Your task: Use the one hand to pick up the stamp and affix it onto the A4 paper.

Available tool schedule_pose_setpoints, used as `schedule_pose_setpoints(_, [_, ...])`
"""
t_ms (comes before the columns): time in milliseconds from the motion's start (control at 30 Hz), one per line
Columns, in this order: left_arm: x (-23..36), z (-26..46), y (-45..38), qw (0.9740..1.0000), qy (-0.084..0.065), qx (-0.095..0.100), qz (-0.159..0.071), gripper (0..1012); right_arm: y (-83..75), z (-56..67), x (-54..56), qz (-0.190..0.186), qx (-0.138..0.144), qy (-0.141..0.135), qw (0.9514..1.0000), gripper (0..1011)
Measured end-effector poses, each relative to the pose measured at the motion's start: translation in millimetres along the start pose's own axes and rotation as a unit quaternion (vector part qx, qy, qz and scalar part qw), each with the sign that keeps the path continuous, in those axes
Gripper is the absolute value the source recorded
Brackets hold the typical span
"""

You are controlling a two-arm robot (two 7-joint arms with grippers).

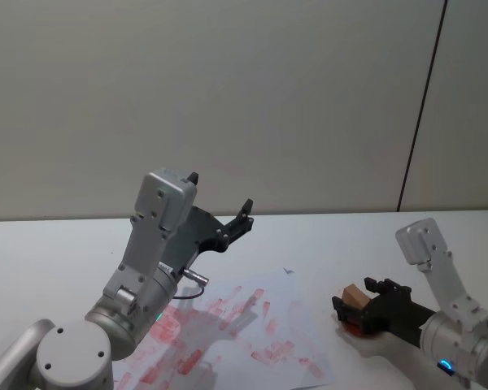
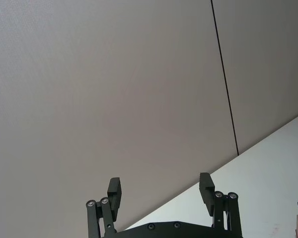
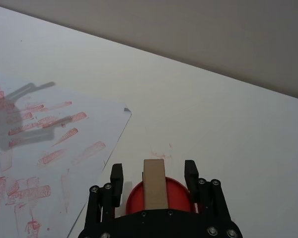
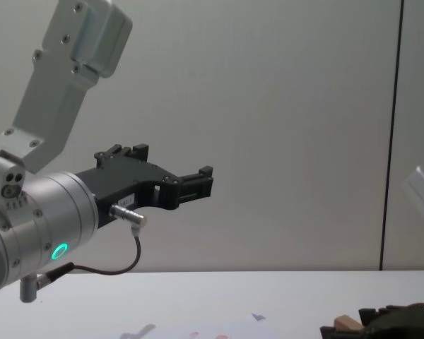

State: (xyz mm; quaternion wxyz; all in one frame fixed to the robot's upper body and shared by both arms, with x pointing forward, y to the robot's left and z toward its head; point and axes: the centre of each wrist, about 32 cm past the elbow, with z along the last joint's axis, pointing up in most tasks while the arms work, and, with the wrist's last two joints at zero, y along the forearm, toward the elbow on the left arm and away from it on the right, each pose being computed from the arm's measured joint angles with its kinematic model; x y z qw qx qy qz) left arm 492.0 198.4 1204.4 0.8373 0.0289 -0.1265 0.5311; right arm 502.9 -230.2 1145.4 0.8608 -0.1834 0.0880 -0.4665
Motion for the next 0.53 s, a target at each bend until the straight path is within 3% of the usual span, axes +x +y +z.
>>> schedule_pose_setpoints(367, [0.0, 0.0, 0.0, 1.0000, 0.000, 0.000, 0.000, 1001, 1.3, 0.2, -0.2, 0.001, 0.000, -0.001, 1.0000, 1001])
schedule_pose_setpoints(533, [0.0, 0.0, 0.0, 1.0000, 0.000, 0.000, 0.000, 1001, 1.5, 0.1, -0.2, 0.001, 0.000, -0.001, 1.0000, 1001])
